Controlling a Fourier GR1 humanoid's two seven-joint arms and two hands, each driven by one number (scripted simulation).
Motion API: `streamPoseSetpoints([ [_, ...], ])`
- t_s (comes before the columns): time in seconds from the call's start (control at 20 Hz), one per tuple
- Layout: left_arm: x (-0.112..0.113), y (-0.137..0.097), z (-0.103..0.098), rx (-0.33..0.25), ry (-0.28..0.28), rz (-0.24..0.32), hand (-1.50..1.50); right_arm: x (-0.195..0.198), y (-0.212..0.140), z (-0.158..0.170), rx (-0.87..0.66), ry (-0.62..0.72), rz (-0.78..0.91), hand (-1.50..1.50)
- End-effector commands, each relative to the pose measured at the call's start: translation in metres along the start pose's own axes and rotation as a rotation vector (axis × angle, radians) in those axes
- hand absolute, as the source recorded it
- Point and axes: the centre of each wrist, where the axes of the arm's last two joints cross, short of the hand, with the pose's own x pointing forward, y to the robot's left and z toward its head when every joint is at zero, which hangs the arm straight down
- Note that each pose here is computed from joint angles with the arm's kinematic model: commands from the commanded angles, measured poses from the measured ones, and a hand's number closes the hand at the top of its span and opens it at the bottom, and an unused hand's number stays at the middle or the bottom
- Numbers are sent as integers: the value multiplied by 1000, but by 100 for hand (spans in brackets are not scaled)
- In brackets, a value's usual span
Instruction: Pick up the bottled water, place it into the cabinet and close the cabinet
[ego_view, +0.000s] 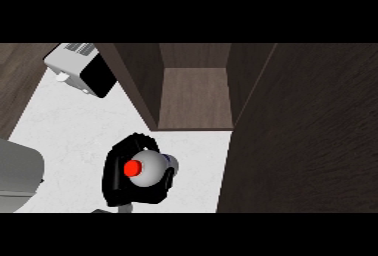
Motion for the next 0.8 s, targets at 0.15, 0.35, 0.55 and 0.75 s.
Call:
streamPoseSetpoints([
  [0.15, 26, -24, -44, -3, 7, -29, 150, 19, -4, 6, 1, -35, 39, -150],
  [0.35, 28, -65, -48, -15, -25, -50, 150, 15, -1, 9, -5, -34, 41, -150],
  [0.55, 32, -65, -91, 20, -53, -90, 150, 22, -4, 12, -18, -27, 21, -150],
  [0.75, 30, -67, -105, 19, -28, -132, 150, 20, -5, 12, -21, -51, 30, -150],
])
